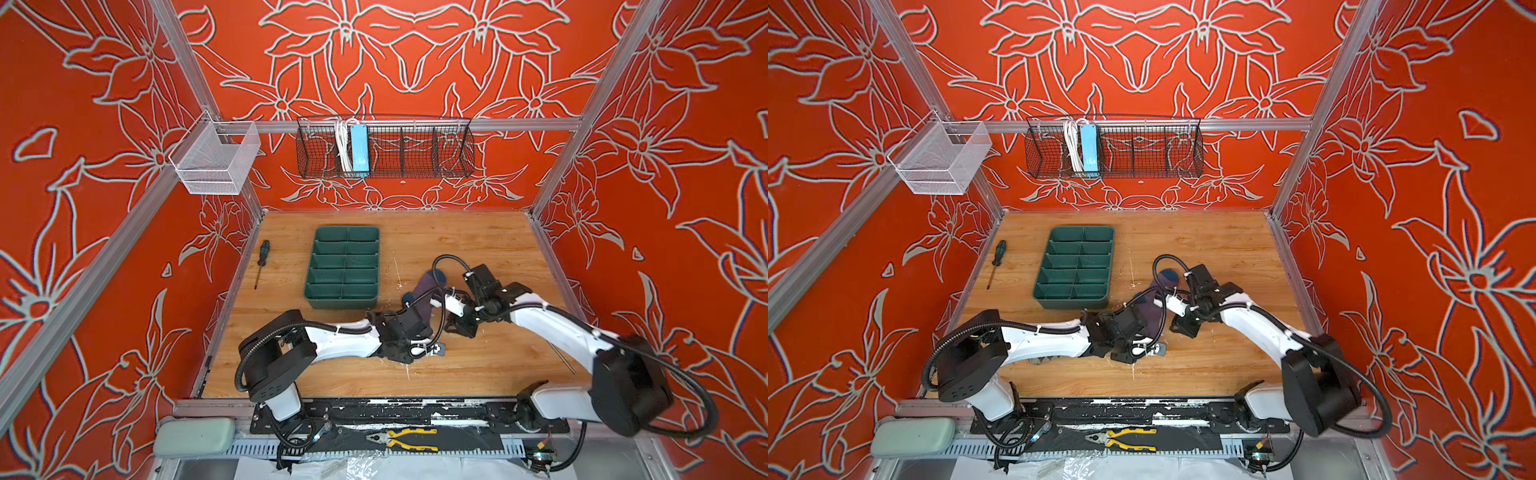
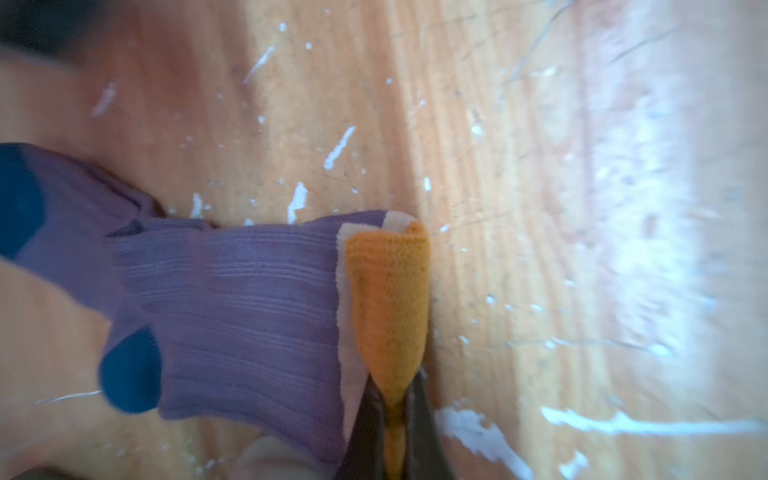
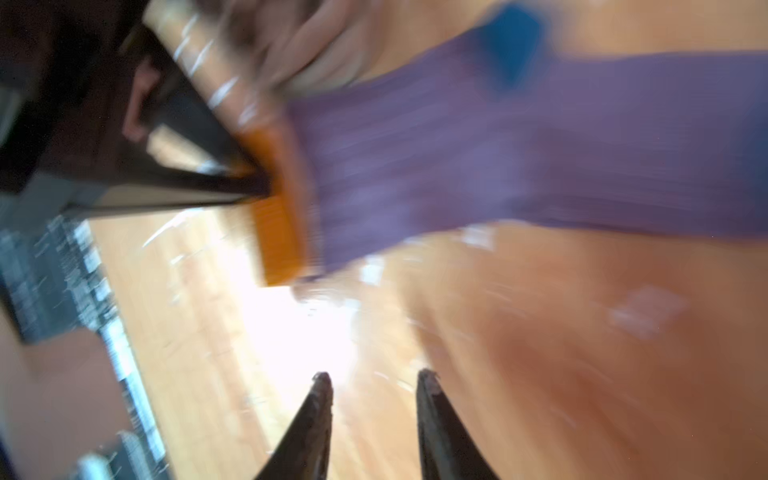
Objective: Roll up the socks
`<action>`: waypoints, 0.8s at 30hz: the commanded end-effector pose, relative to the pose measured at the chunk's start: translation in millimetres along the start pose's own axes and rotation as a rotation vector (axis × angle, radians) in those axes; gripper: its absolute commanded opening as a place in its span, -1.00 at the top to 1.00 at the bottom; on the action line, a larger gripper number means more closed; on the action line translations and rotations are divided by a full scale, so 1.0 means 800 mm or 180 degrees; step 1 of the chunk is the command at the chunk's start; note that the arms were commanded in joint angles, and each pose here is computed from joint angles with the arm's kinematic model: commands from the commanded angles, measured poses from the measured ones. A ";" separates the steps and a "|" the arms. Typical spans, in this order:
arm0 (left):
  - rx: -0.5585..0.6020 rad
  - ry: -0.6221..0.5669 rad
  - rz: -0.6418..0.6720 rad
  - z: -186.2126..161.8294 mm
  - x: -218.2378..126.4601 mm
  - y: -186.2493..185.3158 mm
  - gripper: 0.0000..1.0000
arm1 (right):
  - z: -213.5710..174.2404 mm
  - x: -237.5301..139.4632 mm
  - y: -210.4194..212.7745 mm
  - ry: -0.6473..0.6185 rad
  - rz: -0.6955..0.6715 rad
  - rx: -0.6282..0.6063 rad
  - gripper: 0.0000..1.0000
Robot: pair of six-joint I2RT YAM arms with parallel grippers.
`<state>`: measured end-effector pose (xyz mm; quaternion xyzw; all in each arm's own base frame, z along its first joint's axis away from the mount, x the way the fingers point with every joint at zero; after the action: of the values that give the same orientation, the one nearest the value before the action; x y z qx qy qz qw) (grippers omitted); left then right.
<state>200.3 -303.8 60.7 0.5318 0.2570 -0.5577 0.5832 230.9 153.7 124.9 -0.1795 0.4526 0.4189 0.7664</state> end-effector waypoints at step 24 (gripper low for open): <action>-0.1583 -0.0358 -0.2211 0.017 0.027 0.031 1.00 | -0.047 -0.082 0.078 -0.0268 -0.0971 -0.2258 0.05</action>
<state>228.1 -330.3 56.9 0.2501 0.4922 -0.6660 0.5016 145.1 136.9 188.7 -0.3993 0.2066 0.4501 0.7715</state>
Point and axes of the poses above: each gripper's point midway between its finger pads, its own x axis out along the fingers, its own y axis along the line the jaws close on, z = x × y, the point moved 3 cm from there along -x, back along the fingers, and after that the axes turned 5 degrees about x, right-handed, at the moved point
